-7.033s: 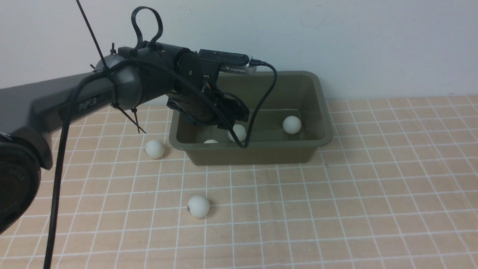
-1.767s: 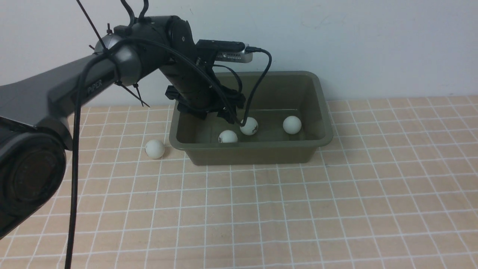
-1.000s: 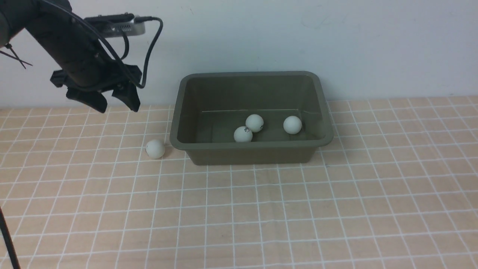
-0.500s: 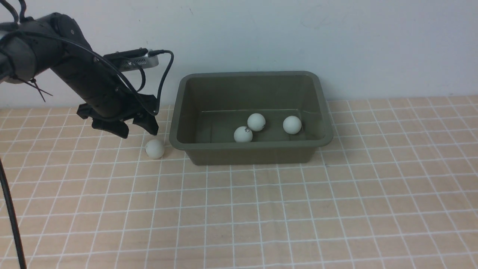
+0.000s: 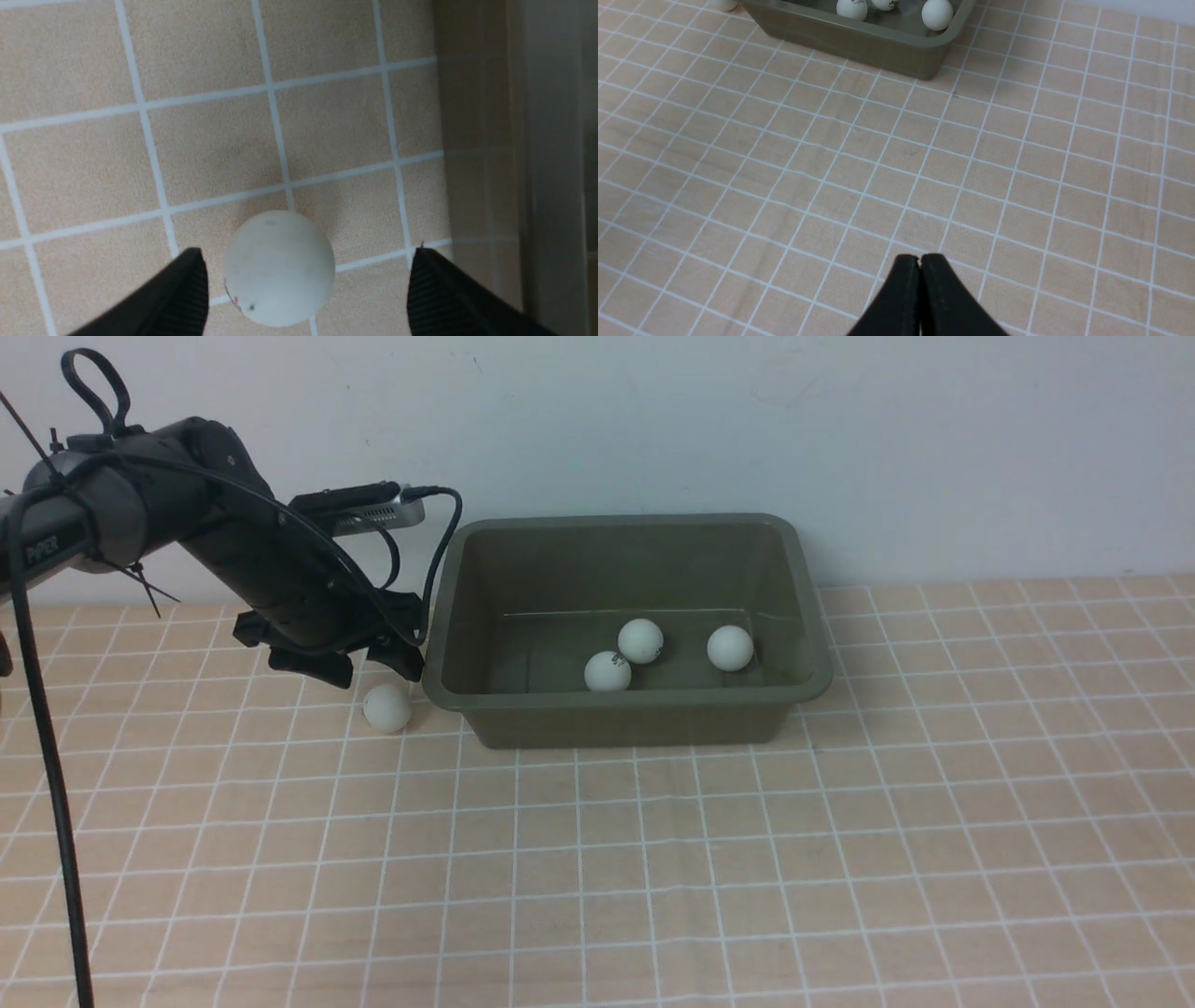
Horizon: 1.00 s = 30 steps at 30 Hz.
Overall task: Put the table tennis balls into the box on the light coffee tablecloth.
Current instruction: 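Reach for and grasp a ping pong ball on the table beside the basket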
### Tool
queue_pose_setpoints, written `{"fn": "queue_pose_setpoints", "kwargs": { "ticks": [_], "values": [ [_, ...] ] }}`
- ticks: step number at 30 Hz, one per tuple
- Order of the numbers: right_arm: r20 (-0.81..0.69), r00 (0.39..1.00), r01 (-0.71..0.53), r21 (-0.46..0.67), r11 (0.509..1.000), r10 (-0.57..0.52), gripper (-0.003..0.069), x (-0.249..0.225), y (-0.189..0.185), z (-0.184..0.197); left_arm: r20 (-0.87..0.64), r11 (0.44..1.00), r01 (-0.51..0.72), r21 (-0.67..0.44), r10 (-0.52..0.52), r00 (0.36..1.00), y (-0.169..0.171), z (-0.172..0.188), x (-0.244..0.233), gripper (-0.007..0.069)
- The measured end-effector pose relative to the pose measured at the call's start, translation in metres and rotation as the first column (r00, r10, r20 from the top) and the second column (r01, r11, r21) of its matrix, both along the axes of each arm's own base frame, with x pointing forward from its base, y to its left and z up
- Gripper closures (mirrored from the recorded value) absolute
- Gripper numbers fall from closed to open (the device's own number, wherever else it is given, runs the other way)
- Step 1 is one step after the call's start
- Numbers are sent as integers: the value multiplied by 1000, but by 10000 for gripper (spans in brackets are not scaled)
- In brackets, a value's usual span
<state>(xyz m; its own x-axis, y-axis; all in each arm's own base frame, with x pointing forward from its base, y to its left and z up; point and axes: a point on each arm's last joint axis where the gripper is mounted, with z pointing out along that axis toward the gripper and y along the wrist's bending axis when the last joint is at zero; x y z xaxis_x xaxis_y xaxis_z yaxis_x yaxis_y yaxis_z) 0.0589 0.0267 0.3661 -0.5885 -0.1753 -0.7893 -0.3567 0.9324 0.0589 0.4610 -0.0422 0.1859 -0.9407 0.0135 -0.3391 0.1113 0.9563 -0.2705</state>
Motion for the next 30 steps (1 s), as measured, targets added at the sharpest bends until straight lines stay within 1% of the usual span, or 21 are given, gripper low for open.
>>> {"fn": "queue_pose_setpoints", "kwargs": {
  "ticks": [13, 30],
  "values": [
    [28, 1000, 2, 11, 1000, -3, 674, 2, 0, 2, 20, 1000, 8, 23, -8, 1000, 2, -1, 2, 147],
    [41, 999, 3, 17, 1000, -4, 674, 2, 1, 3, -48, 1000, 16, 21, -15, 999, -2, -34, 5, 146]
  ]
}}
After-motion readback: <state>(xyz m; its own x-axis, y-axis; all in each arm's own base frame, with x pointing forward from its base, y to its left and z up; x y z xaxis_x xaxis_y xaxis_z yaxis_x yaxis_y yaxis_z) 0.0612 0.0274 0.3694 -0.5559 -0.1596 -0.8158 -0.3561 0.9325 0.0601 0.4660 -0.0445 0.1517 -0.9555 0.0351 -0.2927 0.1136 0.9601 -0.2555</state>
